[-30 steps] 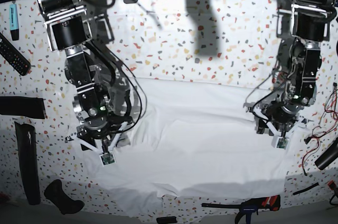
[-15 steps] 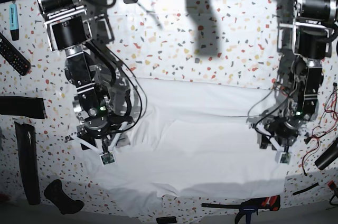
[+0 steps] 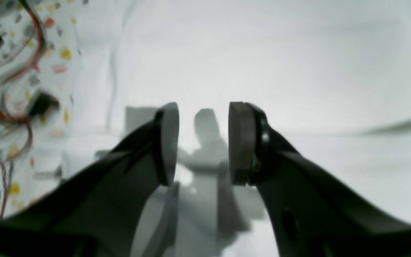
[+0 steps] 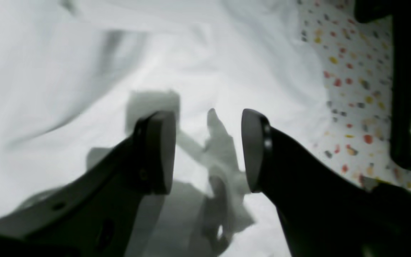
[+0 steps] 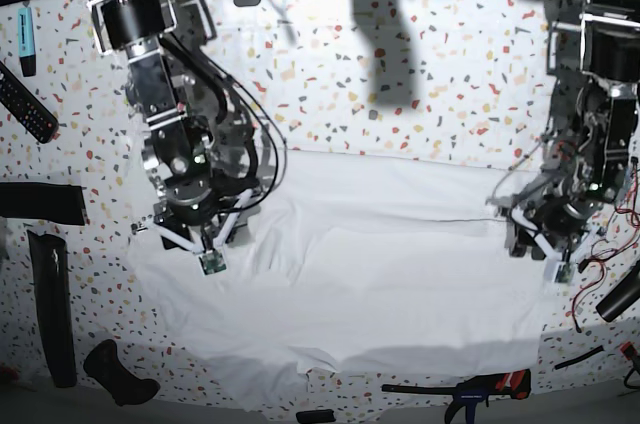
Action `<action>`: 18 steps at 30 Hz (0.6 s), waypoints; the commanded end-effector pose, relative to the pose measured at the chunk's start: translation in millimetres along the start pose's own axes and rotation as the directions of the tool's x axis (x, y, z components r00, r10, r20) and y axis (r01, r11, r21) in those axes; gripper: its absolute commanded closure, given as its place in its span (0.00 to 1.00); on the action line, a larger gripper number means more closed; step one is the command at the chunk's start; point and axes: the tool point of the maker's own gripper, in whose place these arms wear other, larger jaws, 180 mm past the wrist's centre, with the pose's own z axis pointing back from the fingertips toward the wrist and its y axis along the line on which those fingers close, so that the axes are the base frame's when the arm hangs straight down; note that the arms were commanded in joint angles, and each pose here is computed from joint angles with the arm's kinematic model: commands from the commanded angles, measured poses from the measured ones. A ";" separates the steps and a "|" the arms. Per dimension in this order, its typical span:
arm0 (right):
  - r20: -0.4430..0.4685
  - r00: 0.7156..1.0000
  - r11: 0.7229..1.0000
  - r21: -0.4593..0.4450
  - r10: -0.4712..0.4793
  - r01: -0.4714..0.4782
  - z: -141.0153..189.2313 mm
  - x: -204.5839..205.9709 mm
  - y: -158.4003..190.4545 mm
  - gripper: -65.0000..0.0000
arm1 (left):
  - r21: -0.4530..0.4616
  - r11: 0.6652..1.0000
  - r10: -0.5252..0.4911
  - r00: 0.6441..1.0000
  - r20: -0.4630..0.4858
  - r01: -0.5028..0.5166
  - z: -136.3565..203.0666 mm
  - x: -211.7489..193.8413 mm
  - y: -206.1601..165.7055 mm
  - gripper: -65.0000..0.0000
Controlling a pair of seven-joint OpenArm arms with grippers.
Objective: Fold the T-shirt properly
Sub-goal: 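Regrasp the shirt fabric with both grippers near the folded edge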
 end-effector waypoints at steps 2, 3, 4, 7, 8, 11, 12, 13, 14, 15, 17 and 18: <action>0.085 0.996 1.000 -0.012 -0.006 0.007 9.6 24.1 -5.6 0.54 | 0.018 1.000 -0.011 0.999 0.042 0.011 5.2 11.7 10.1 0.65; 0.091 0.996 1.000 -0.006 -0.011 0.012 13.3 24.6 -3.2 0.54 | 0.015 1.000 -0.009 0.999 0.031 0.008 5.7 5.1 8.6 0.65; 0.093 0.995 1.000 0.002 -0.017 0.017 15.9 23.9 -0.7 0.54 | 0.011 1.000 -0.006 1.000 0.026 0.005 5.8 0.6 6.3 0.65; 0.085 0.995 0.998 0.039 -0.055 0.052 15.0 17.5 6.7 0.54 | 0.007 1.000 0.003 1.000 0.028 -0.004 6.1 -6.3 1.9 0.65; 0.091 0.994 0.997 0.046 -0.065 0.061 13.6 15.6 8.4 0.54 | 0.010 1.000 0.005 0.999 0.037 -0.006 6.4 -5.9 2.1 0.65; 0.082 0.991 0.993 0.066 -0.102 0.097 6.2 7.3 11.5 0.54 | 0.011 1.000 0.003 0.999 0.046 -0.004 6.6 -3.9 2.9 0.65; 0.072 0.990 0.991 0.075 -0.120 0.115 3.1 4.6 13.2 0.54 | 0.010 1.000 0.003 0.999 0.053 -0.003 6.8 -2.8 3.0 0.65; 0.067 0.990 0.990 0.077 -0.122 0.117 0.0 3.2 13.8 0.54 | 0.011 1.000 0.002 0.998 0.063 -0.003 6.9 -0.9 3.0 0.65; 0.063 0.990 0.990 0.080 -0.123 0.117 -3.3 3.2 15.2 0.54 | 0.011 1.000 0.002 0.997 0.078 -0.003 7.1 1.6 3.0 0.65; 0.062 0.991 0.990 0.092 -0.116 0.110 -6.7 4.3 17.5 0.54 | 0.011 1.000 0.002 0.996 0.094 -0.003 7.4 4.5 3.0 0.65; 0.053 0.992 0.988 0.116 -0.111 0.104 -13.1 5.5 23.1 0.54 | 0.015 1.000 -0.011 0.992 0.128 0.009 8.1 10.7 3.6 0.65; 0.049 0.993 0.987 0.127 -0.108 0.102 -16.5 5.6 25.5 0.54 | 0.022 0.999 -0.029 0.989 0.144 0.026 8.4 13.5 4.1 0.65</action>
